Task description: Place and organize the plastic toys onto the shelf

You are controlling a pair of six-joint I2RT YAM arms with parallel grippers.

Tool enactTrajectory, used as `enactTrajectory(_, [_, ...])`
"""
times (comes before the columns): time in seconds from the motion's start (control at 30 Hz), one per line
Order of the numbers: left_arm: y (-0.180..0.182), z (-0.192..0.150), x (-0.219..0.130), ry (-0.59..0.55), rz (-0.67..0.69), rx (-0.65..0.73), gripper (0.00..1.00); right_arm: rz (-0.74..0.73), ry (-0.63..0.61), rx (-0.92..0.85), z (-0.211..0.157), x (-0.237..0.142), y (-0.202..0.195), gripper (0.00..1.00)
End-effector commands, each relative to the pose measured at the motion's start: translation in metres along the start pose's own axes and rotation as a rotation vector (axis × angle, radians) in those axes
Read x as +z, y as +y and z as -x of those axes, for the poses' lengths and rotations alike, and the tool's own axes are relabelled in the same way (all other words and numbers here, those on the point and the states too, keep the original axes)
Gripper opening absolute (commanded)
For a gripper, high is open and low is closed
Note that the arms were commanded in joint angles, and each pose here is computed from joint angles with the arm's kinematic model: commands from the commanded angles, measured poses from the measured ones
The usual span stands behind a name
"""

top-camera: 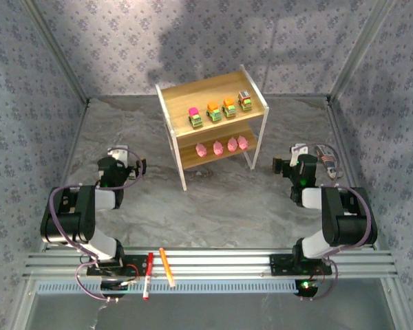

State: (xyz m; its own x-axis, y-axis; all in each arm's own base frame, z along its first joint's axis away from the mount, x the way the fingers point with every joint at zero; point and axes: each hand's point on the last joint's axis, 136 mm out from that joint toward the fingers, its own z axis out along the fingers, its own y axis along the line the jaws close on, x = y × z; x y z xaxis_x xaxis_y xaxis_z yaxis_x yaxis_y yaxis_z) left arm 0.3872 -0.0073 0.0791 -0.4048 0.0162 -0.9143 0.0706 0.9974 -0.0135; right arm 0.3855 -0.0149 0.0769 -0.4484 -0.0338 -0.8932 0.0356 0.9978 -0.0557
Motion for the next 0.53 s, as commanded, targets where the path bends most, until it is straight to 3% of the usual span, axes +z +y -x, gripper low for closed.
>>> enactTrajectory(0.0, [0.0036,0.0132,0.0029,-0.04,0.009,-0.013,1.0,0.003,-0.038,0.019,0.0134,0.0032,-0.0015,1.0])
enactTrajectory(0.5, [0.0053,0.014,0.0033,-0.04,0.018,-0.016,1.0,0.004,-0.039,0.02,0.014,0.0031,-0.0017,1.0])
